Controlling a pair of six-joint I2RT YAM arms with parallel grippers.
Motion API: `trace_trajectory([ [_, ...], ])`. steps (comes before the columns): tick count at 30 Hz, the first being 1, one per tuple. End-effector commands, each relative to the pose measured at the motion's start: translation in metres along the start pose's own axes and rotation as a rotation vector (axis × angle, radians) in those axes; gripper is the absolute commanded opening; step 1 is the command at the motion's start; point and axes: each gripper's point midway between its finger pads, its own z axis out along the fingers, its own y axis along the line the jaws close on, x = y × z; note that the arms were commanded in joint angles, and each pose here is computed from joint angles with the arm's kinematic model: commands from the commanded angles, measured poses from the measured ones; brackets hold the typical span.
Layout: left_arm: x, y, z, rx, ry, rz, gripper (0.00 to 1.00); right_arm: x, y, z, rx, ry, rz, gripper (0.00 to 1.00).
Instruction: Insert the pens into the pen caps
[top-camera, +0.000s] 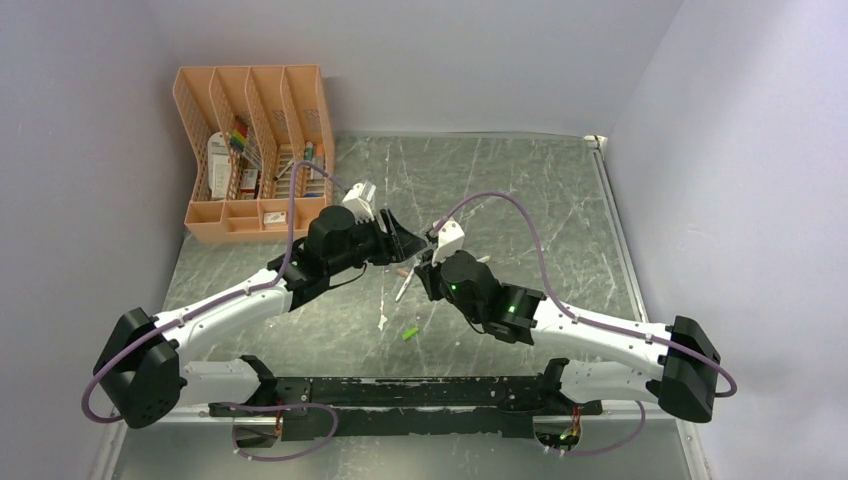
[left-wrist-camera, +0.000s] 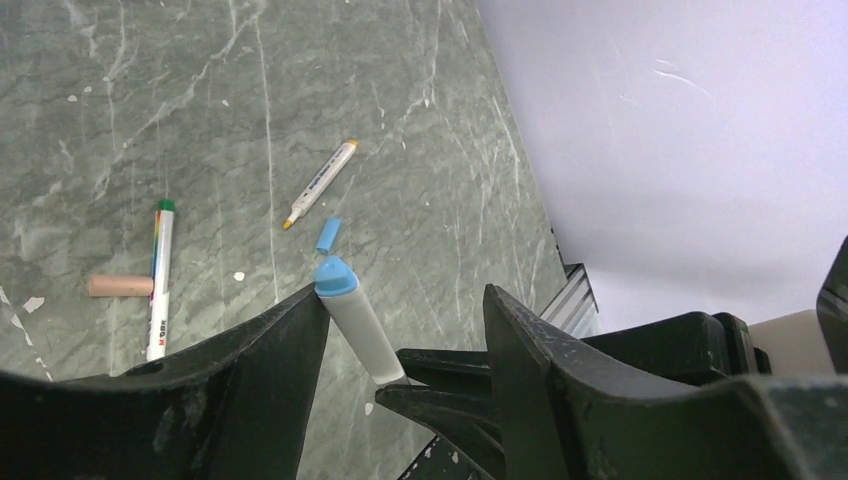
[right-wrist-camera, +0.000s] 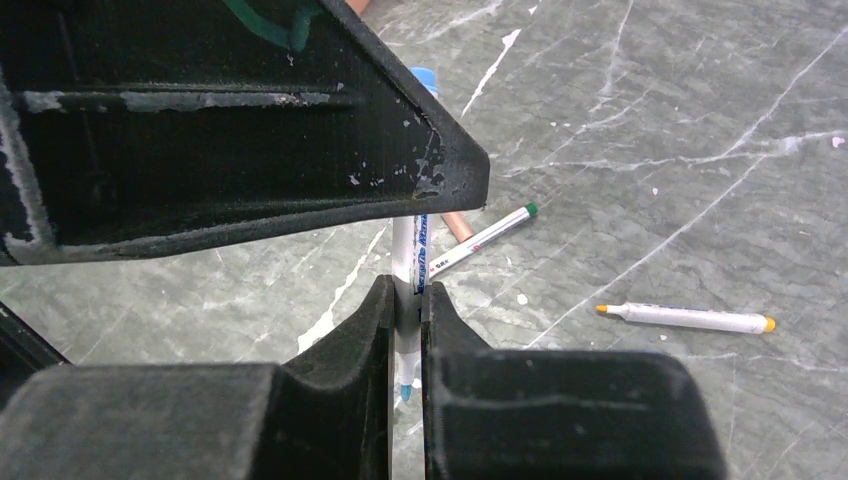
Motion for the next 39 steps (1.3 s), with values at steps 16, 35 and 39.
trace_trajectory([
  [16,-0.007,0.0,0.006,0.006,-0.032,0.018,0.07,-0.027,0.005,-0.008,-0.005,-0.08,0.024,0.0],
  [35,-0.073,-0.015,-0.037,0.115,-0.307,-0.177,0.07,-0.057,-0.014,-0.026,0.01,-0.279,0.39,0.74],
  [39,-0.084,-0.043,-0.05,0.29,-0.352,-0.162,0.07,-0.08,-0.004,-0.023,-0.248,-0.312,0.519,0.73],
])
